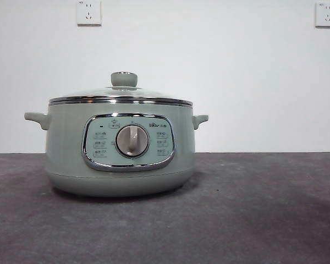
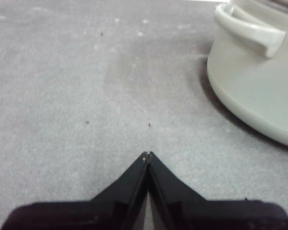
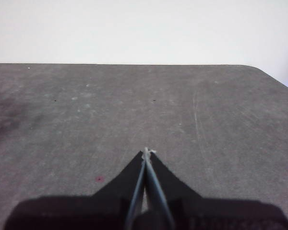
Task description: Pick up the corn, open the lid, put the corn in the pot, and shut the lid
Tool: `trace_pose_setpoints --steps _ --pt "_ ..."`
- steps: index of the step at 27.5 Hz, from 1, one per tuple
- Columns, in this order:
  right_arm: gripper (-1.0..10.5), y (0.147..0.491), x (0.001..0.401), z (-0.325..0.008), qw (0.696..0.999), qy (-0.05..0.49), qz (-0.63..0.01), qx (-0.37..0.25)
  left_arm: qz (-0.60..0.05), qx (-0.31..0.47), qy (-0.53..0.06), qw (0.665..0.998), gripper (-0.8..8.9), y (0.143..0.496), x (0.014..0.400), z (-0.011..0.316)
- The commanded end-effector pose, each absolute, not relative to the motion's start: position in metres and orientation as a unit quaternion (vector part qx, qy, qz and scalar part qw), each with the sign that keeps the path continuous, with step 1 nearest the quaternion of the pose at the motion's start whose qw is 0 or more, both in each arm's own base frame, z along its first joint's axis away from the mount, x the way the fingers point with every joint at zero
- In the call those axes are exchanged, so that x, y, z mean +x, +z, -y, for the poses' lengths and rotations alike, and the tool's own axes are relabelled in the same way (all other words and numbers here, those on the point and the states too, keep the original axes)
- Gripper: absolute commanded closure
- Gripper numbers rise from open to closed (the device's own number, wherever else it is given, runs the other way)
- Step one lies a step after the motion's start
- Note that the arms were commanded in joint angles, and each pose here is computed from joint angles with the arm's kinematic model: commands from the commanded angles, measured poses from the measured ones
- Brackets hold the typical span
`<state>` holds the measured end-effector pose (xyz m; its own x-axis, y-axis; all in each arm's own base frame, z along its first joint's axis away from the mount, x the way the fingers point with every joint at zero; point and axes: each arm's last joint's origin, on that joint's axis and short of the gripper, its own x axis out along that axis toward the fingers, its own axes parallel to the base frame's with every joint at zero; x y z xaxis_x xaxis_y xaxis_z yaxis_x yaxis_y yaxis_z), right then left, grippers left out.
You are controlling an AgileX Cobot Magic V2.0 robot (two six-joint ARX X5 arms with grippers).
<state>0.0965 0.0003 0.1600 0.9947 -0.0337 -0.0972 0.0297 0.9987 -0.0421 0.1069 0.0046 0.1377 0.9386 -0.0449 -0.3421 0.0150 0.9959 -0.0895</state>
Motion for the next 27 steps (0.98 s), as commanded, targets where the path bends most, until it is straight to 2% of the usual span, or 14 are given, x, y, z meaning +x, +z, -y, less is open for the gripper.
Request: trace_pose_setpoints --steps 1,6,27 --pt "9.5 0.157 0.0968 -0.0003 0.998 -0.017 -0.052 -0.013 -0.185 -0.046 -0.012 0.982 8.14 0.1333 0.1071 -0.0049" --pt "9.5 0.15 0.0958 -0.0005 0.996 -0.015 -0.089 0.002 -0.19 -0.047 -0.012 0.981 8.14 0.1326 0.108 -0.005" --pt "9.5 0.1498 0.0959 -0.0011 0.996 -0.005 -0.09 0.007 -0.19 -0.047 -0.012 0.981 8.14 0.1326 0.108 -0.005"
